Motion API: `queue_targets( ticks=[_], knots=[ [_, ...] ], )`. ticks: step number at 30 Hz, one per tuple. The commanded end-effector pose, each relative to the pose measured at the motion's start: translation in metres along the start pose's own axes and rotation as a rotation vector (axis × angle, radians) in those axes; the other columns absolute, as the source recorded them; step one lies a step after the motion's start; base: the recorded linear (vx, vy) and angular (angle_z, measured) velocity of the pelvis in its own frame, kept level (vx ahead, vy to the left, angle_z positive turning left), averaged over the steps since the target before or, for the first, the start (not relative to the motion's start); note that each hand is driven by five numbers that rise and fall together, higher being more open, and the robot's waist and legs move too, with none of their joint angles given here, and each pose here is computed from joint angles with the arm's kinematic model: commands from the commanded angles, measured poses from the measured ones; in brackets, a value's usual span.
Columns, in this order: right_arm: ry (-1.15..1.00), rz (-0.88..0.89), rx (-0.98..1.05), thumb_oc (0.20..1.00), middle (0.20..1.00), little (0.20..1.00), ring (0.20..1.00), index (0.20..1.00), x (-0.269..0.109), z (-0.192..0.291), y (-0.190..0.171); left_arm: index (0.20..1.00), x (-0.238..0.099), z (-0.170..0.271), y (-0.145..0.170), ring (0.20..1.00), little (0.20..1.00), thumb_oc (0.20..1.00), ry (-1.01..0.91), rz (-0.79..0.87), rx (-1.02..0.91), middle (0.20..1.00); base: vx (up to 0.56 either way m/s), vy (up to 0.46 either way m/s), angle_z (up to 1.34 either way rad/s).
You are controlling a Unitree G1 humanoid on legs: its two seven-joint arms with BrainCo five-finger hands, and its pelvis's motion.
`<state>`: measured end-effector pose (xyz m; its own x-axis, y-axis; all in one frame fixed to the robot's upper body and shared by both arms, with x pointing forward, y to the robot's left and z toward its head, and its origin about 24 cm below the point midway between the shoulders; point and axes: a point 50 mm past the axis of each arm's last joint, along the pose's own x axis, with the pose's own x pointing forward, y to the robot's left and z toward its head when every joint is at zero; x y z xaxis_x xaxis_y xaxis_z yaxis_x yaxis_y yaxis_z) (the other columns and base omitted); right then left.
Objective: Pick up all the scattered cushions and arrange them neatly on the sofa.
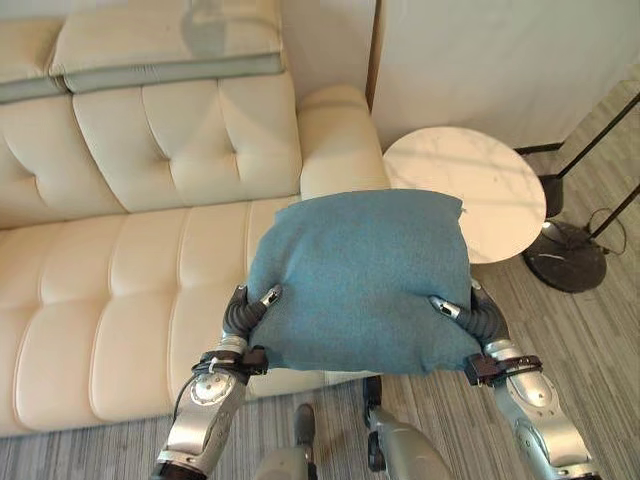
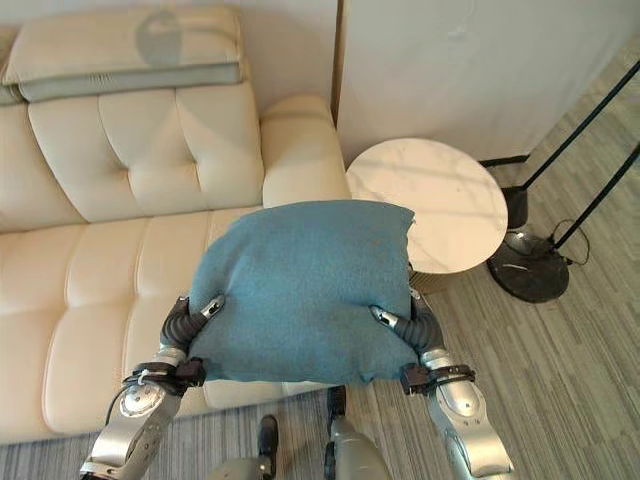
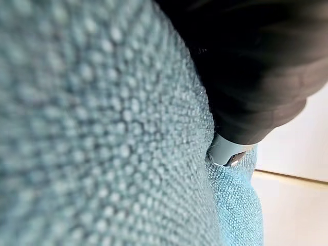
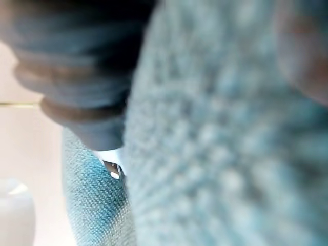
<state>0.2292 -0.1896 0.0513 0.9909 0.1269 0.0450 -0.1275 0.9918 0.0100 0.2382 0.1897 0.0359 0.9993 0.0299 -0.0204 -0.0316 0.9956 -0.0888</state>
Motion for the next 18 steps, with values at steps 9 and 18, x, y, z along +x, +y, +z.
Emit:
queue_targets(
  ticks=[9,18],
  knots=[
    [-0.324,0.016,0.001,0.2,0.2,0.2,0.2,0.2,0.017,0.054,0.008,0.2,0.004,0.052,-0.004,0.2,0.2,0.2,-0.293,-0.059,-0.009,0.2,-0.23,-0.11,0.2],
    [-0.315,-0.017,-0.04,0.2,0.2,0.2,0.2,0.2,0.015,0.054,0.0,0.2,0.007,0.052,-0.025,0.2,0.2,0.2,-0.297,-0.15,-0.072,0.2,-0.27,-0.017,0.75]
  ],
)
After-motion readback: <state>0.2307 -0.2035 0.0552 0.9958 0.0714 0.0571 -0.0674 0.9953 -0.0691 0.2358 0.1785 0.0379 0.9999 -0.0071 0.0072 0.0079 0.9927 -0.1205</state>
